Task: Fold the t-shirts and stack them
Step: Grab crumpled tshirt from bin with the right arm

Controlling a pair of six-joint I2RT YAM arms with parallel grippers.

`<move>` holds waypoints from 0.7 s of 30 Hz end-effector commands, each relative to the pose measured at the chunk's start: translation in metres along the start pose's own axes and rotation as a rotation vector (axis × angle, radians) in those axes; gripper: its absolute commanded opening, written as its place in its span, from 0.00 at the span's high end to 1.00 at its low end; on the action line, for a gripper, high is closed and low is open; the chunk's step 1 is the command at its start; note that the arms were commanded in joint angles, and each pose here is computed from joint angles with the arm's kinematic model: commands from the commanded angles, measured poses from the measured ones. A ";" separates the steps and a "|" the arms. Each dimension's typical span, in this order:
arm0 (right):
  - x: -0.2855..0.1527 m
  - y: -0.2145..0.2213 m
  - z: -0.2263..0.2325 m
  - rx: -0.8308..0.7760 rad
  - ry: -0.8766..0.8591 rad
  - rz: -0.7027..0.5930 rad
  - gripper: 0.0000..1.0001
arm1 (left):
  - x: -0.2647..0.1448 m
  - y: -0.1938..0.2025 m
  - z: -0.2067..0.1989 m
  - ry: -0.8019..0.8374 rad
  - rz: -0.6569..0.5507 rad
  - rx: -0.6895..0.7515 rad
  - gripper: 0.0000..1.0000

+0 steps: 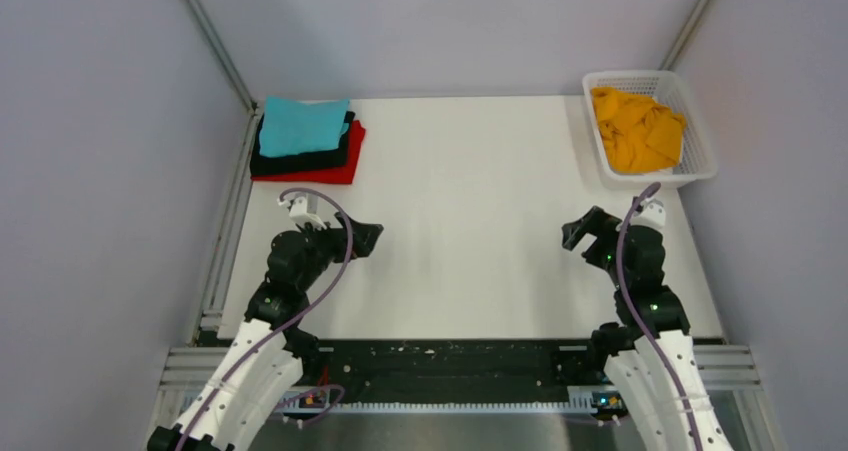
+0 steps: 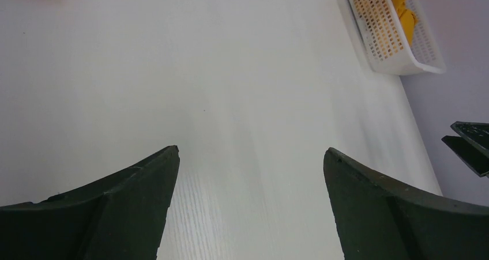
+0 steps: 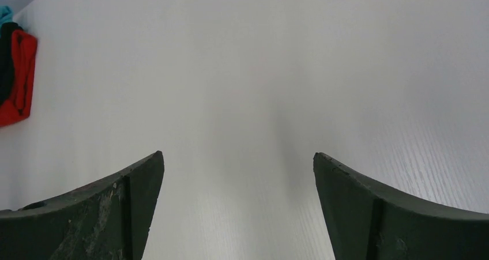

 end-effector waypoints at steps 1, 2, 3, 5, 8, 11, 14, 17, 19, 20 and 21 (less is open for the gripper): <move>-0.011 -0.042 0.019 0.033 -0.076 -0.107 0.01 | 0.000 -0.007 -0.008 0.064 -0.052 0.017 0.01; -0.011 -0.049 0.022 0.049 -0.085 -0.112 0.01 | 0.000 -0.007 -0.007 0.064 -0.052 0.017 0.01; -0.012 -0.058 0.026 0.064 -0.094 -0.131 0.01 | 0.001 -0.007 -0.008 0.072 -0.050 0.023 0.01; -0.010 -0.075 0.034 0.093 -0.115 -0.174 0.01 | 0.002 -0.007 -0.010 0.096 -0.047 0.029 0.01; 0.000 -0.108 0.052 0.124 -0.191 -0.259 0.01 | 0.003 -0.007 -0.009 0.098 -0.044 0.034 0.01; 0.019 -0.146 0.064 0.109 -0.170 -0.319 0.01 | 0.002 -0.007 -0.008 0.079 -0.046 0.035 0.01; 0.049 -0.178 0.063 0.051 -0.028 -0.345 0.01 | 0.002 -0.007 -0.005 0.055 -0.059 0.031 0.01; 0.084 -0.205 0.052 -0.003 0.096 -0.323 0.01 | 0.000 -0.008 -0.004 0.045 -0.068 0.040 0.01; 0.108 -0.219 0.035 -0.012 0.161 -0.306 0.01 | 0.001 -0.008 -0.002 0.017 -0.083 0.039 0.01; 0.120 -0.226 0.027 -0.010 0.198 -0.302 0.01 | 0.001 -0.008 -0.001 0.007 -0.087 0.038 0.01; 0.132 -0.233 0.018 -0.007 0.227 -0.298 0.01 | 0.002 -0.009 0.000 0.001 -0.091 0.036 0.01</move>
Point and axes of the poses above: each gripper's point midway between its finger pads, its own x axis out along the fingers, its own z axis along the line the jaws close on, y = z × x, the point moved 10 cm from there along -x, back along the fingers, and after that the axes turned 8 degrees about -x, right-handed, at the moved point
